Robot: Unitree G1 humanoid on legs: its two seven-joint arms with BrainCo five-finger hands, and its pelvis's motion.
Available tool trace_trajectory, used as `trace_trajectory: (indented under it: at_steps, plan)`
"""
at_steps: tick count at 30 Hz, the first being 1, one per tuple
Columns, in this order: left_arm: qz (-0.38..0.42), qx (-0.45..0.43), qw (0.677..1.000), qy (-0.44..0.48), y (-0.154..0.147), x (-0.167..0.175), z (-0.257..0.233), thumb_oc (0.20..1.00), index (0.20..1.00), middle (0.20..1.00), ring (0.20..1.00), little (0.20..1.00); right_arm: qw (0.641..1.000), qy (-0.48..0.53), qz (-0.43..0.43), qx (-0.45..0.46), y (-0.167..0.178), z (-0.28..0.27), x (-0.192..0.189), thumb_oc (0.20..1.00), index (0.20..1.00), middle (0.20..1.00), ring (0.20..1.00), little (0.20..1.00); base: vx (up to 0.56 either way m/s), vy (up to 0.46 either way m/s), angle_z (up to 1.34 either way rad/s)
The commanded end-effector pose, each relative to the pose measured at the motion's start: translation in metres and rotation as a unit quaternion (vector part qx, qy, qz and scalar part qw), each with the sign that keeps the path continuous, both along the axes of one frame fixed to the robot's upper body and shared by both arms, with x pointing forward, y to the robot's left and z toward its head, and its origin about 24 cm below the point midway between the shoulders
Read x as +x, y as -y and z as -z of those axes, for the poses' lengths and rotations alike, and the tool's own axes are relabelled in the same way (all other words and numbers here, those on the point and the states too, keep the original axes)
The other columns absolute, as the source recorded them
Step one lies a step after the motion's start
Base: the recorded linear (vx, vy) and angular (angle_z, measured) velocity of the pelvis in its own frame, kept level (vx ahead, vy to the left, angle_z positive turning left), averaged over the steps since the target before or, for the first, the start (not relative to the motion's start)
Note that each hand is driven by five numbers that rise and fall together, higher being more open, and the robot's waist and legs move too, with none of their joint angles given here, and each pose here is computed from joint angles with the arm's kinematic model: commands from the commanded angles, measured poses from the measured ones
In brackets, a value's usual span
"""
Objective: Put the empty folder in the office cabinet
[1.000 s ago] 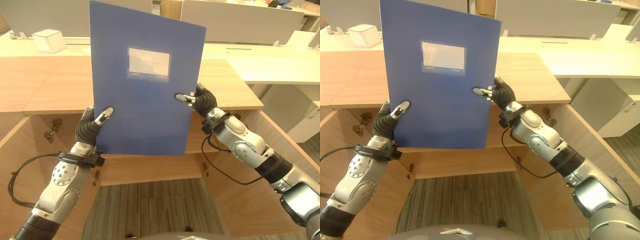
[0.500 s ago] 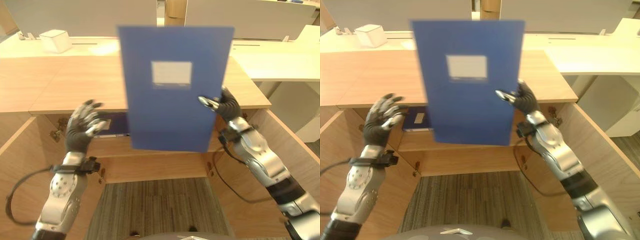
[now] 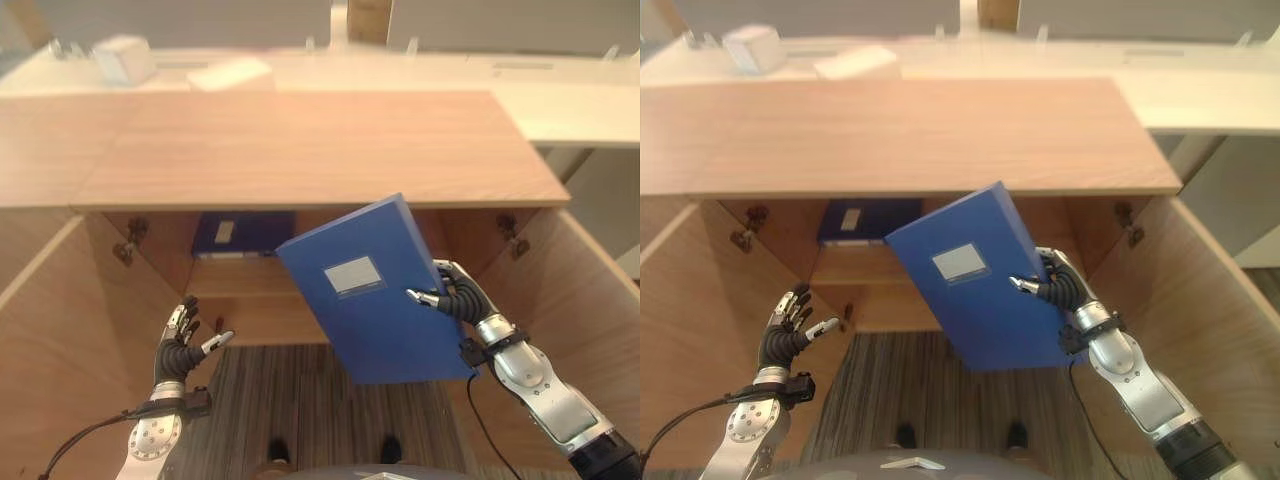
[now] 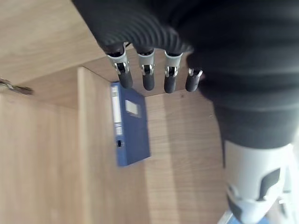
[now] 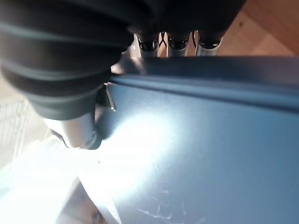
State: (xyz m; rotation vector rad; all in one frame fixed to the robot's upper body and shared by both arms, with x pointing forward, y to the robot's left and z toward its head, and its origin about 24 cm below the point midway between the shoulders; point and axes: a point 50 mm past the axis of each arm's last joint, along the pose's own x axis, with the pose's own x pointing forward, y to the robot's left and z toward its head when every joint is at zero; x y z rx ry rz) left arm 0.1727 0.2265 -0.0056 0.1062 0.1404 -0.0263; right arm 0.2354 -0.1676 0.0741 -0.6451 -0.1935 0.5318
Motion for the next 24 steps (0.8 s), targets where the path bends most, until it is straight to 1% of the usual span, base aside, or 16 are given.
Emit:
trace_trajectory:
  at_steps: [1, 3, 4, 5, 7, 8, 10, 11, 13, 14, 17, 20, 21, 24]
  plan:
    - [0.014, 0.061, 0.995, 0.082, -0.007, 0.024, -0.026, 1.0, 1.0, 1.0, 1.0, 1.0, 0.987, 0.138, -0.081, 0.004, -0.025, -0.053, 0.009, 0.2, 0.2, 0.2, 0.2, 0.2, -0.19, -0.016, 0.05]
    - [0.014, 0.061, 0.995, 0.082, -0.007, 0.024, -0.026, 1.0, 1.0, 1.0, 1.0, 1.0, 0.987, 0.138, -0.081, 0.004, -0.025, -0.053, 0.009, 0.2, 0.2, 0.2, 0.2, 0.2, -0.08, -0.005, 0.05]
    - [0.027, 0.076, 0.994, 0.073, -0.007, 0.023, -0.023, 1.0, 1.0, 1.0, 1.0, 1.0, 0.981, 0.157, -0.113, -0.028, -0.035, -0.056, 0.007, 0.2, 0.2, 0.2, 0.2, 0.2, -0.15, -0.01, 0.05]
    - [0.027, 0.076, 0.994, 0.073, -0.007, 0.023, -0.023, 1.0, 1.0, 1.0, 1.0, 1.0, 0.981, 0.157, -0.113, -0.028, -0.035, -0.056, 0.007, 0.2, 0.2, 0.2, 0.2, 0.2, -0.26, -0.007, 0.09]
    - [0.041, 0.106, 0.993, 0.04, -0.006, 0.02, -0.007, 1.0, 1.0, 1.0, 1.0, 1.0, 0.971, 0.166, -0.152, -0.08, -0.051, -0.046, 0.006, 0.2, 0.2, 0.2, 0.2, 0.2, -0.2, 0.014, 0.03]
    - [0.041, 0.106, 0.993, 0.04, -0.006, 0.02, -0.007, 1.0, 1.0, 1.0, 1.0, 1.0, 0.971, 0.166, -0.152, -0.08, -0.051, -0.046, 0.006, 0.2, 0.2, 0.2, 0.2, 0.2, -0.13, 0.021, 0.0]
    - [0.04, 0.123, 0.992, 0.007, -0.006, 0.019, 0.009, 1.0, 1.0, 1.0, 1.0, 1.0, 0.97, 0.153, -0.165, -0.09, -0.061, -0.036, 0.01, 0.2, 0.2, 0.2, 0.2, 0.2, -0.14, 0.045, 0.03]
    - [0.035, 0.13, 0.991, -0.021, -0.005, 0.018, 0.022, 1.0, 1.0, 1.0, 1.0, 1.0, 0.975, 0.133, -0.161, -0.081, -0.068, -0.028, 0.016, 0.2, 0.2, 0.2, 0.2, 0.2, -0.12, 0.065, 0.06]
    - [0.03, 0.13, 0.991, -0.03, -0.005, 0.019, 0.027, 1.0, 1.0, 1.0, 1.0, 1.0, 0.979, 0.122, -0.152, -0.068, -0.072, -0.023, 0.022, 0.2, 0.2, 0.2, 0.2, 0.2, -0.04, 0.054, 0.06]
    - [0.018, 0.121, 0.991, -0.059, -0.004, 0.017, 0.04, 1.0, 1.0, 1.0, 1.0, 1.0, 0.991, 0.073, -0.107, -0.02, -0.075, -0.009, 0.036, 0.2, 0.2, 0.2, 0.2, 0.2, -0.03, 0.085, 0.05]
    - [-0.002, 0.114, 0.989, -0.091, -0.006, 0.017, 0.053, 1.0, 1.0, 1.0, 1.0, 1.0, 0.998, 0.031, -0.017, 0.047, -0.075, 0.003, 0.061, 0.2, 0.2, 0.2, 0.2, 0.2, -0.03, 0.115, 0.02]
    - [-0.004, 0.121, 0.987, -0.103, -0.007, 0.02, 0.058, 1.0, 1.0, 1.0, 1.0, 1.0, 0.991, 0.017, 0.083, 0.108, -0.069, 0.001, 0.091, 0.2, 0.2, 0.2, 0.2, 0.2, -0.02, 0.124, 0.09]
    - [-0.004, 0.121, 0.987, -0.103, -0.007, 0.02, 0.058, 1.0, 1.0, 1.0, 1.0, 1.0, 0.991, 0.017, 0.083, 0.108, -0.069, 0.001, 0.091, 0.2, 0.2, 0.2, 0.2, 0.2, -0.02, 0.078, 0.15]
    - [0.006, 0.133, 0.986, -0.101, -0.008, 0.028, 0.056, 1.0, 1.0, 1.0, 1.0, 1.0, 0.974, 0.009, 0.17, 0.147, -0.056, -0.008, 0.118, 0.2, 0.2, 0.2, 0.2, 0.2, -0.03, 0.087, 0.3]
